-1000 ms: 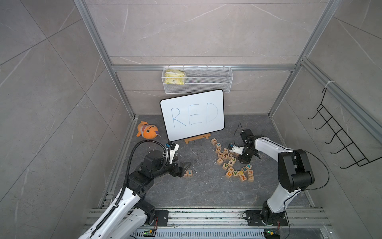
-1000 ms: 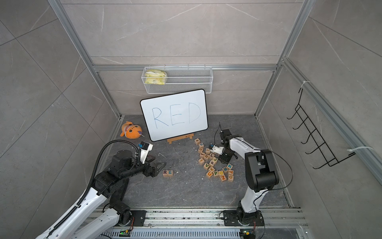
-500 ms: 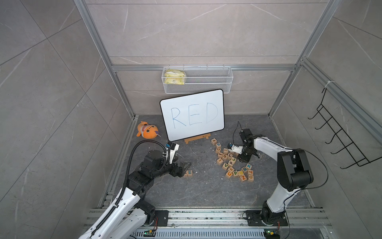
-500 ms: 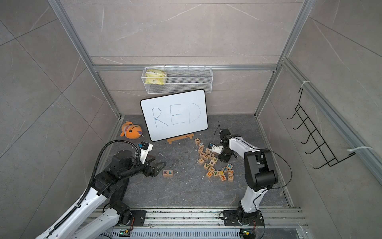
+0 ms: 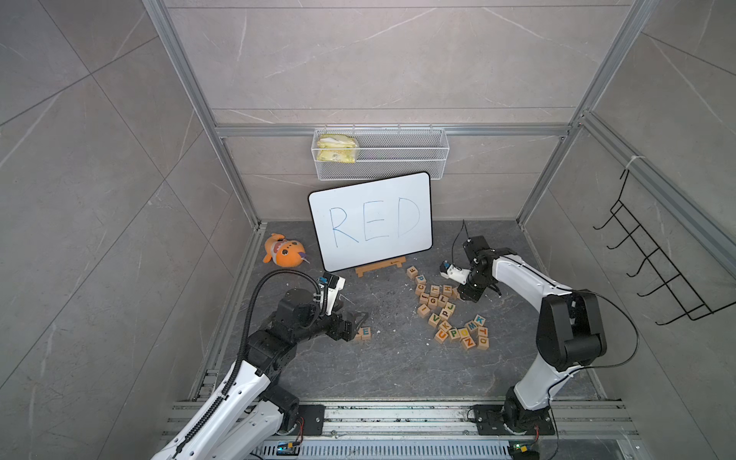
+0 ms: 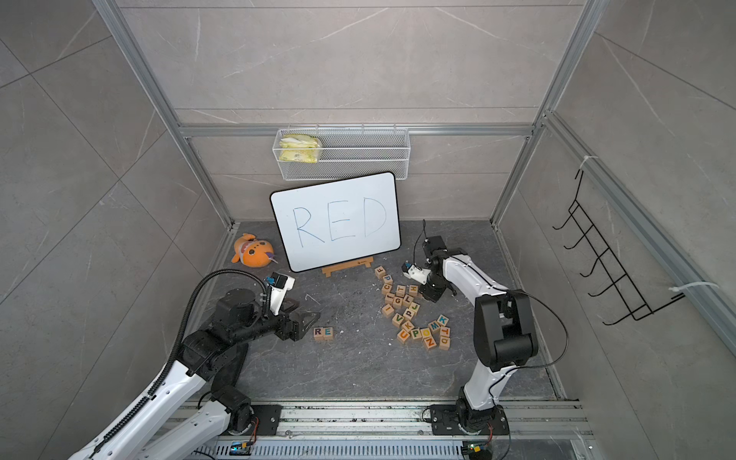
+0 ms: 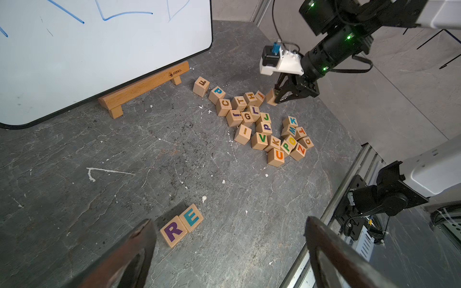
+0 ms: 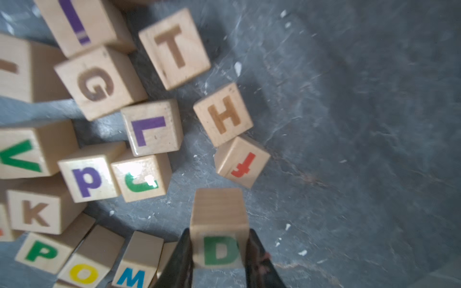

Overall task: Assemble the uppercase word "red" with letter blocks
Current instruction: Pick up the letter block from the center of the board, then place the letter block at the center of the board.

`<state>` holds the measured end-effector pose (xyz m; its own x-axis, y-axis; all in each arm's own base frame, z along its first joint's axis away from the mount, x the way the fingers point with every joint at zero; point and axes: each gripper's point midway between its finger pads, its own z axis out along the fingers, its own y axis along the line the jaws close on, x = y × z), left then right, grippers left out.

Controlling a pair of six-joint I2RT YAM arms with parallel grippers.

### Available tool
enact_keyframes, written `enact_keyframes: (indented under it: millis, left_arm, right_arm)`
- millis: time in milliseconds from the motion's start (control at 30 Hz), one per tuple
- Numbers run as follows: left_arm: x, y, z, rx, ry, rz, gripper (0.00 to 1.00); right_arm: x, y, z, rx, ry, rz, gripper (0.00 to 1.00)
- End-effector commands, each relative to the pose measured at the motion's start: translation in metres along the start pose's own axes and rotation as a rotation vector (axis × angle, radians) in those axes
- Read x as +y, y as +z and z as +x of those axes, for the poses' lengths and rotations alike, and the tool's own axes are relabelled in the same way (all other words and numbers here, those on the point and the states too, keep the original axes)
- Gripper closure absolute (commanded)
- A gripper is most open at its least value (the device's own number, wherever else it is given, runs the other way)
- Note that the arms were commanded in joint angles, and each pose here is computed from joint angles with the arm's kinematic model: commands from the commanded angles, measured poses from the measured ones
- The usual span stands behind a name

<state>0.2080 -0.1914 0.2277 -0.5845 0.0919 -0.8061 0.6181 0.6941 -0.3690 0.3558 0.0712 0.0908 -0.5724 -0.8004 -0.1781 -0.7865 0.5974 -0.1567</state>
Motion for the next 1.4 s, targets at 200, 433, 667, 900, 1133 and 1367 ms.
enact_keyframes:
  millis: [200,433,667,900,1133,1367]
  left_arm:
    - [-0.001,-0.006,-0.01,-0.054,0.042,-0.011,0.04]
    - [0.007,-0.007,-0.011,-0.062,0.053,-0.056,0.04]
    - [0.015,-0.008,-0.01,-0.056,0.065,-0.103,0.03]
    - [0.02,-0.008,-0.009,-0.054,0.071,-0.132,0.03]
    - [0.022,-0.011,-0.009,-0.049,0.085,-0.148,0.03]
    - [0.026,-0.014,-0.011,-0.059,0.087,-0.177,0.03]
  right_arm:
    - [0.076,-0.119,-0.052,-0.365,0.109,-0.005,0.98]
    - [0.128,-0.095,-0.059,-0.262,0.459,-0.111,0.97]
    - [0.186,-0.047,-0.076,-0.202,0.606,-0.052,0.96]
    - [0.231,-0.014,-0.118,-0.186,0.607,0.048,0.94]
    - [0.248,0.024,-0.144,-0.15,0.628,0.024,0.88]
    - [0.257,0.036,-0.148,-0.143,0.651,-0.021,0.79]
